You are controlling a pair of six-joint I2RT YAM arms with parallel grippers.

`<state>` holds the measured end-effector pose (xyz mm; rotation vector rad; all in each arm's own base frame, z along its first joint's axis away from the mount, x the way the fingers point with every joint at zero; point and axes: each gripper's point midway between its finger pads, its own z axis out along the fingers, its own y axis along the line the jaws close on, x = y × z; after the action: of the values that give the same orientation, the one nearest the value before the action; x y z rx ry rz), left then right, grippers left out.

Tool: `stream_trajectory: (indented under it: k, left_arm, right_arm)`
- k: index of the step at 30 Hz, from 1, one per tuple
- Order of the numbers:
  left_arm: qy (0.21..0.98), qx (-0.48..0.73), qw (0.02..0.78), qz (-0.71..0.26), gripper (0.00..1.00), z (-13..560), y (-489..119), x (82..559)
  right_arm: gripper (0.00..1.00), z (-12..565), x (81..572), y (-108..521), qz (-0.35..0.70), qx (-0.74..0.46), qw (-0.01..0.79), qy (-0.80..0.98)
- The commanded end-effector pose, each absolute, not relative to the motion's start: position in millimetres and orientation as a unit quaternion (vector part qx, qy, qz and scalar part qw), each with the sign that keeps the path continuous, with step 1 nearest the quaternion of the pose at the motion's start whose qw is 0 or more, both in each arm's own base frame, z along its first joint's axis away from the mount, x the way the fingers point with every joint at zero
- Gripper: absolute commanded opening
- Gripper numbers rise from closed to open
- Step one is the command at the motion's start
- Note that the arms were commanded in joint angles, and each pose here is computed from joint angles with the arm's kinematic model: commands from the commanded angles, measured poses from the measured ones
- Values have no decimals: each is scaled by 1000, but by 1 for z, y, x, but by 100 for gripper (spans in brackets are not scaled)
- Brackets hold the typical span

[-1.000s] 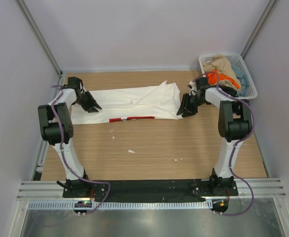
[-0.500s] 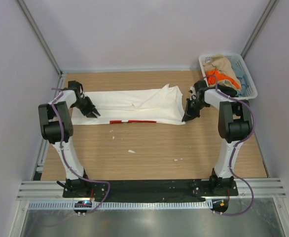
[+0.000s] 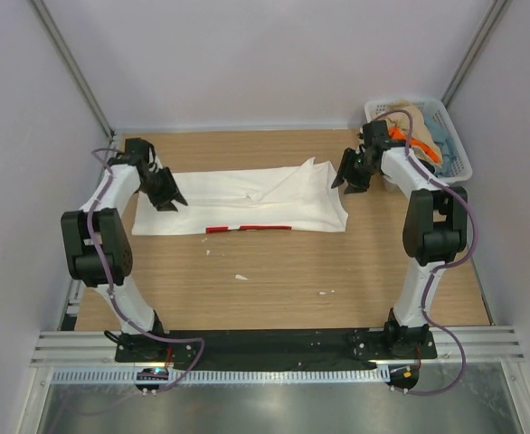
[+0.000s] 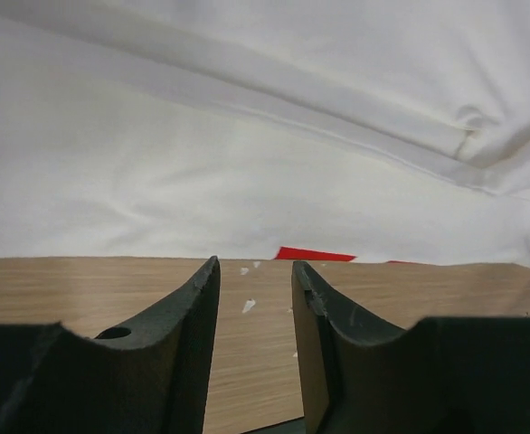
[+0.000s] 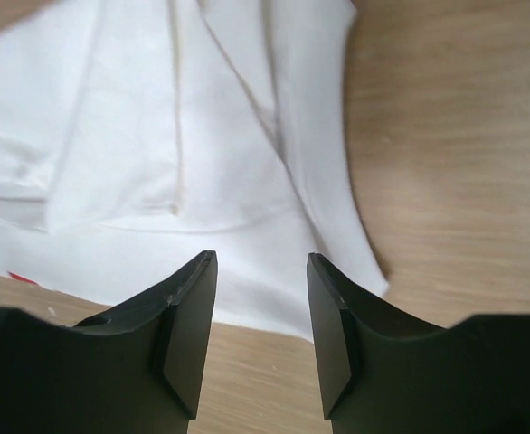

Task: Fold and stack the t-shirts
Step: Fold the tshirt

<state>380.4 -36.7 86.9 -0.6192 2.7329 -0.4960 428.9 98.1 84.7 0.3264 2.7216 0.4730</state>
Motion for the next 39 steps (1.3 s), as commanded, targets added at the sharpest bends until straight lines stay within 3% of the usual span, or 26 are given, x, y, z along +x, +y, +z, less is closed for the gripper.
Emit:
stream_trajectory:
  k: [1,10,20,26,31,33,34,35,39]
  left_arm:
    - [943,-150,183,-235,39,119,-78,398]
    - [917,-19,134,-376,36,121,-203,376]
    - [917,-5,120,-380,36,120,-211,349]
    - [920,7,130,-369,37,123,-217,348]
    - [921,30,130,-365,40,123,-240,350]
    - [923,36,140,-357,41,126,-247,356]
    - [925,46,140,-351,42,123,-256,354]
    - [924,53,152,-346,42,128,-262,359]
    - [928,69,184,-318,43,129,-281,372]
  right_arm:
    - [51,128,493,136,280,143,281,907]
    - [50,111,584,156,320,126,347,872]
    - [47,87,621,171,327,105,353,870]
    - [36,79,618,177,338,116,334,872]
    - [36,79,611,177,334,117,326,877]
    - [29,76,609,176,330,116,319,881]
    - [15,75,609,175,326,117,319,882]
    - [8,77,609,174,324,120,320,882]
    - [1,103,609,169,311,141,319,884]
